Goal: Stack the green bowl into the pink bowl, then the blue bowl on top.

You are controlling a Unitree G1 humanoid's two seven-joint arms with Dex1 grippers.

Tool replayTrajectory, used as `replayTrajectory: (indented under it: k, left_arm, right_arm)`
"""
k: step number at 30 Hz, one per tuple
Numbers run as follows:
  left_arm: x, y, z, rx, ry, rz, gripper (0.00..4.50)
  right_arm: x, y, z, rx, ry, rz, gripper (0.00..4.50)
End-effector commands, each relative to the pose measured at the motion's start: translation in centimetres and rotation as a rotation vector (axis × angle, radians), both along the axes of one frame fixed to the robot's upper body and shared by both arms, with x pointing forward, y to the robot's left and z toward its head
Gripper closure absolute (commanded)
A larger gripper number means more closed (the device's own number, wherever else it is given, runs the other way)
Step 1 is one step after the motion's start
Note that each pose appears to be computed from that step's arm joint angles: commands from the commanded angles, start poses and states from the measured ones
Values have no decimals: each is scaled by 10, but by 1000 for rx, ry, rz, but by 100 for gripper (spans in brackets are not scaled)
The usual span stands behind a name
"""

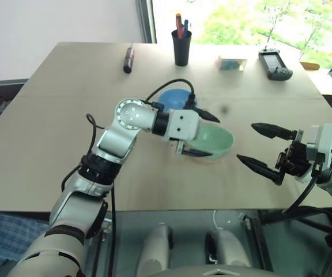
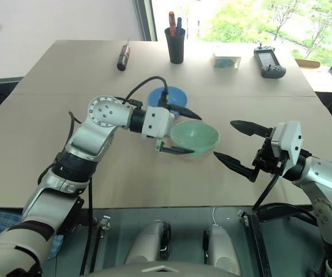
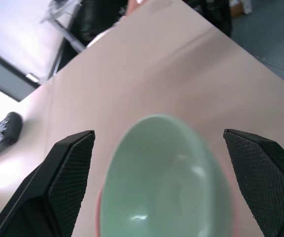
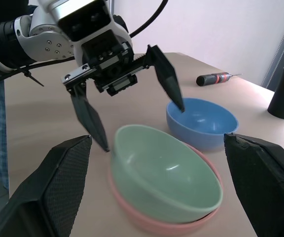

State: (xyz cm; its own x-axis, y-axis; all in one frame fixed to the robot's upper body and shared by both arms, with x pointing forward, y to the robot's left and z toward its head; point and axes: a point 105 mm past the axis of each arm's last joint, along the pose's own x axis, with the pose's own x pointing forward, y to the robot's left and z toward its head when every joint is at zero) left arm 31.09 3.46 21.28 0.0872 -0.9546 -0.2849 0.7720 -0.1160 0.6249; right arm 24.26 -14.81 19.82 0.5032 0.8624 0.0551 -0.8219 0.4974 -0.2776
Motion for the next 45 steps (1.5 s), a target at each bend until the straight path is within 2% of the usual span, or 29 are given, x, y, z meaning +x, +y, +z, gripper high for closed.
replayTrajectory:
  k: [1, 3, 7, 14, 22, 29, 35, 41, 45]
  left_arm:
    - [9, 27, 20, -229, 100, 108, 1]
    - [10, 37, 20, -278, 152, 139, 1]
    - [17, 88, 23, -512, 291, 347, 1]
    - [-3, 119, 14, -616, 362, 505, 1]
    - [-12, 137, 17, -679, 338, 613, 1]
    - [-16, 137, 19, -665, 312, 634, 1]
    - [-14, 133, 14, -600, 277, 630, 1]
    - [10, 122, 1, -352, 110, 634, 1]
    - [32, 113, 0, -279, 16, 618, 1]
  right_arm:
    - [0, 1, 9, -31, -53, -10, 0]
    - [2, 1, 8, -39, -48, -13, 0]
    - [20, -1, 10, -89, -45, -47, 0]
    - [63, 3, 19, -224, -105, -89, 0]
    - [100, 43, 35, -315, -195, -13, 0]
    - [102, 64, 31, -326, -195, 73, 0]
    - [98, 69, 37, -240, -171, 96, 0]
    - [87, 40, 33, -248, -122, 22, 0]
    - [78, 12, 25, -264, -60, -88, 0]
